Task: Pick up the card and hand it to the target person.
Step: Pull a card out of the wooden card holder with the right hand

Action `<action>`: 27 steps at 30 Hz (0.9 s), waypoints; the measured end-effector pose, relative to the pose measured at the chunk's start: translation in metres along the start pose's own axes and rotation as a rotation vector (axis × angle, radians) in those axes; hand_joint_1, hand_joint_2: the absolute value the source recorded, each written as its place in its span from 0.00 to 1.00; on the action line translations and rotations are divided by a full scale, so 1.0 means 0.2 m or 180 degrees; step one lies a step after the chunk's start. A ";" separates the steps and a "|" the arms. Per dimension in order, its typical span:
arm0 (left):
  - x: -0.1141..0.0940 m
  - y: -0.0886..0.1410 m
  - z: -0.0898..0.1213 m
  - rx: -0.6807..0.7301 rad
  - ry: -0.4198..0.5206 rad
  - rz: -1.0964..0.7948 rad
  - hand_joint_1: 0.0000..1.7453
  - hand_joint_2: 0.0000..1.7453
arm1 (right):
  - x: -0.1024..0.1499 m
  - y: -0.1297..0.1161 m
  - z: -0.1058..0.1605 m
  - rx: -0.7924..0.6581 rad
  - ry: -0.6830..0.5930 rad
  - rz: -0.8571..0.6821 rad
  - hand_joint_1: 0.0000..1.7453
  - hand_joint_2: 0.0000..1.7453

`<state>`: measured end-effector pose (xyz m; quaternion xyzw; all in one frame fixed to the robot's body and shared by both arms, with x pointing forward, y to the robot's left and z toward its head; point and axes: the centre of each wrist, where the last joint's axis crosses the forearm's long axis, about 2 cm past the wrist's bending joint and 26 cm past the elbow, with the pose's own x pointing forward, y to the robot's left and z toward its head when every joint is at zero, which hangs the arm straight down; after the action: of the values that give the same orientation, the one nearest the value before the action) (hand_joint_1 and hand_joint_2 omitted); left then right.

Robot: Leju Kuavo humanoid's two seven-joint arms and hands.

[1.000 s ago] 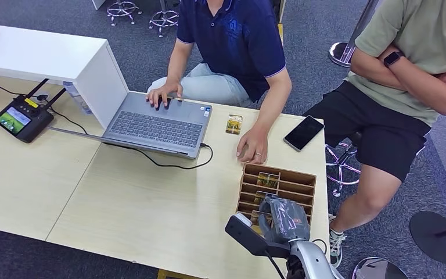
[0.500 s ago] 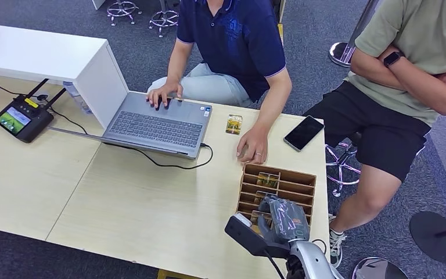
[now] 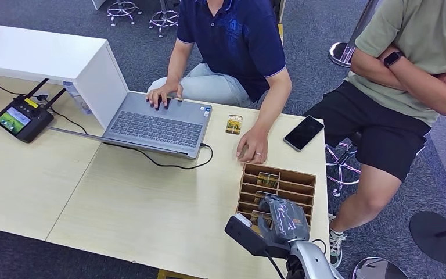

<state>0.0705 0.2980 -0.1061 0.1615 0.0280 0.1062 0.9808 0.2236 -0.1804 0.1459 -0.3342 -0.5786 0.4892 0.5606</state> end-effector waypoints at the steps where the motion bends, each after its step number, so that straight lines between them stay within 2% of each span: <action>1: 0.00 0.00 0.00 0.0000 0.0000 0.0000 0.00 0.00 | 0.00 0.00 0.00 0.0001 0.0002 0.0001 0.61 1.00; 16: 0.00 0.00 0.00 0.0000 -0.0009 0.0000 0.00 0.00 | -0.01 0.01 0.00 0.0041 0.0026 -0.0003 0.61 1.00; 23: 0.00 0.00 0.00 0.0000 -0.0010 0.0000 0.00 0.00 | -0.01 0.02 0.00 0.0073 0.0044 -0.0008 0.69 1.00; 27: 0.00 0.00 0.00 0.0000 -0.0010 0.0000 0.00 0.00 | -0.01 0.03 0.00 0.0082 0.0049 -0.0007 0.81 1.00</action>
<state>0.0705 0.2980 -0.1061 0.1616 0.0265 0.1059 0.9808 0.2232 -0.1812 0.1398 -0.3301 -0.5683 0.4934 0.5698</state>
